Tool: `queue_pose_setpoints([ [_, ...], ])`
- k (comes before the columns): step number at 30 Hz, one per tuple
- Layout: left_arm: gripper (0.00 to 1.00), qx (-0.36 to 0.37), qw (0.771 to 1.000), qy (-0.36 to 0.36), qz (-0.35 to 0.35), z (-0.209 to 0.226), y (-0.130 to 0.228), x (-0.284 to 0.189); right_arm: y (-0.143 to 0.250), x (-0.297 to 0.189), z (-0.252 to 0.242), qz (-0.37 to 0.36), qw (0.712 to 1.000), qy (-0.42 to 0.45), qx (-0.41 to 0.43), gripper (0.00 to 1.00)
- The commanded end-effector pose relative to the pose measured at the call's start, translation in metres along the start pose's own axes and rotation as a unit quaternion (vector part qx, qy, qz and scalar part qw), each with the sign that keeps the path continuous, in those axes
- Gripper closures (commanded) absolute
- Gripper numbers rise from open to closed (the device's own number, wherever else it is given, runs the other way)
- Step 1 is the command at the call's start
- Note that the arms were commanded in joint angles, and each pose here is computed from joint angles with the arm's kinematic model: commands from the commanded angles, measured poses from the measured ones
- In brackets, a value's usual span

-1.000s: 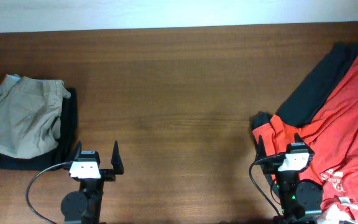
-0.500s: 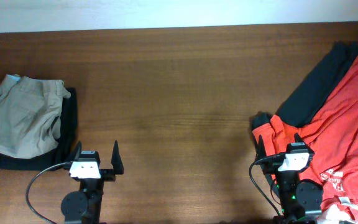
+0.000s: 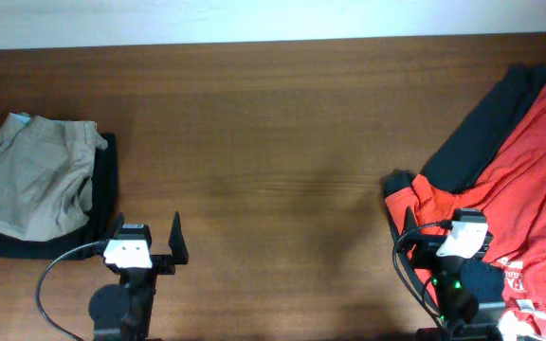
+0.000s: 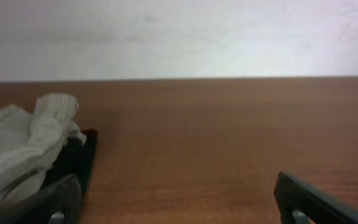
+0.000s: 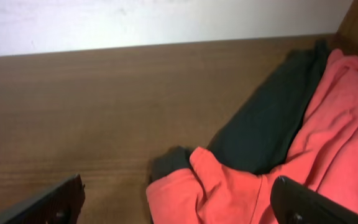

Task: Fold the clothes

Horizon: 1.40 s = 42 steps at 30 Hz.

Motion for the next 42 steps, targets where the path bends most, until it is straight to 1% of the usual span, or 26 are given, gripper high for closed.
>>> queue_pose_setpoints([
  [1, 0.01, -0.007, 0.999, 0.006, 0.042, -0.002, -0.022, 0.011, -0.034, 0.011, -0.001, 0.077, 0.997, 0.019, 0.005, 0.01],
  [5, 0.01, -0.012, 0.991, 0.001, 0.135, -0.001, -0.048, 0.043, -0.059, 0.047, 0.006, 0.205, 0.979, 0.008, -0.005, 0.01],
  [6, 0.01, -0.015, 0.983, -0.001, 0.183, -0.001, -0.054, 0.055, -0.063, 0.063, 0.008, 0.247, 0.969, 0.007, -0.008, 0.01],
  [8, 0.01, -0.019, 0.969, -0.002, 0.247, -0.001, -0.062, 0.074, -0.056, 0.092, 0.009, 0.304, 0.952, 0.016, -0.013, 0.01],
  [9, 0.01, -0.021, 0.958, -0.004, 0.287, 0.0, -0.066, 0.092, -0.042, 0.105, -0.005, 0.335, 0.94, 0.064, 0.018, 0.01],
  [10, 0.01, -0.022, 0.954, -0.005, 0.298, 0.001, -0.061, 0.099, -0.027, 0.115, -0.021, 0.365, 0.924, 0.106, 0.05, 0.09],
  [12, 0.01, -0.022, 0.952, -0.005, 0.305, 0.001, -0.058, 0.101, -0.006, 0.127, -0.035, 0.404, 0.901, 0.131, 0.084, 0.22],
  [15, 0.01, -0.022, 0.952, -0.005, 0.305, 0.001, -0.058, 0.101, 0.027, 0.142, -0.037, 0.468, 0.87, 0.124, 0.094, 0.25],
  [17, 0.01, -0.022, 0.952, -0.005, 0.305, 0.001, -0.058, 0.101, 0.046, 0.151, -0.036, 0.499, 0.853, 0.115, 0.099, 0.3],
  [18, 0.01, -0.022, 0.952, -0.005, 0.305, 0.001, -0.058, 0.101, 0.05, 0.152, -0.036, 0.504, 0.85, 0.115, 0.098, 0.38],
  [19, 0.01, -0.022, 0.952, -0.005, 0.305, 0.001, -0.058, 0.101, 0.055, 0.154, -0.036, 0.511, 0.846, 0.117, 0.097, 0.54],
  [20, 0.01, -0.022, 0.952, -0.005, 0.305, 0.001, -0.058, 0.101, 0.056, 0.154, -0.036, 0.513, 0.845, 0.117, 0.097, 0.73],
  [21, 0.01, -0.022, 0.952, -0.005, 0.305, 0.001, -0.058, 0.101, 0.056, 0.154, -0.036, 0.512, 0.845, 0.118, 0.096, 0.9],
  [22, 0.01, -0.022, 0.952, -0.005, 0.305, 0.001, -0.058, 0.101, 0.055, 0.154, -0.037, 0.511, 0.845, 0.123, 0.094, 0.96],
  [23, 0.01, -0.022, 0.952, -0.005, 0.305, 0.001, -0.058, 0.101, 0.052, 0.153, -0.039, 0.507, 0.847, 0.132, 0.089, 0.96],
  [25, 0.01, -0.022, 0.952, -0.005, 0.304, 0.001, -0.058, 0.101, 0.03, 0.152, -0.043, 0.488, 0.857, 0.148, 0.08, 0.96],
  [27, 0.01, -0.022, 0.952, -0.005, 0.304, 0.001, -0.058, 0.101, -0.022, 0.153, -0.045, 0.444, 0.88, 0.152, 0.077, 0.96],
  [28, 0.01, -0.022, 0.952, -0.005, 0.304, 0.001, -0.058, 0.101, -0.042, 0.152, -0.046, 0.43, 0.886, 0.152, 0.079, 0.96],
  [29, 0.01, -0.022, 0.952, -0.005, 0.304, 0.001, -0.058, 0.101, -0.073, 0.147, -0.045, 0.412, 0.896, 0.147, 0.082, 0.96],
  [30, 0.01, -0.022, 0.952, -0.005, 0.304, 0.001, -0.058, 0.101, -0.095, 0.143, -0.044, 0.399, 0.902, 0.144, 0.083, 0.96],
  [31, 0.01, -0.022, 0.953, -0.005, 0.303, 0.001, -0.058, 0.102, -0.106, 0.14, -0.043, 0.396, 0.903, 0.143, 0.083, 0.96],
  [32, 0.01, -0.022, 0.953, -0.005, 0.302, 0.001, -0.059, 0.102, -0.113, 0.137, -0.044, 0.396, 0.903, 0.144, 0.083, 0.94],
  [35, 0.01, -0.022, 0.953, -0.005, 0.302, 0.001, -0.058, 0.102, -0.11, 0.133, -0.043, 0.413, 0.896, 0.144, 0.081, 0.94],
  [39, 0.01, -0.022, 0.953, -0.005, 0.302, 0.001, -0.058, 0.102, -0.109, 0.131, -0.043, 0.417, 0.894, 0.144, 0.081, 0.92],
  [41, 0.01, -0.022, 0.953, -0.005, 0.302, 0.001, -0.058, 0.102, -0.109, 0.132, -0.037, 0.425, 0.898, 0.095, 0.061, 0.92],
  [42, 0.01, -0.022, 0.953, -0.005, 0.302, 0.001, -0.059, 0.102, -0.109, 0.132, -0.037, 0.426, 0.899, 0.089, 0.056, 0.83],
])
Point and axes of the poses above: each gripper's point midway between its finger pads, its own x axis out along the fingers, its own z axis along the line the jaws close on, y = z × x, the point moved 9 cm from there along -x, back along the fingers, and after that the axes turned 2 degrees about -x, right-handed, at the moved point
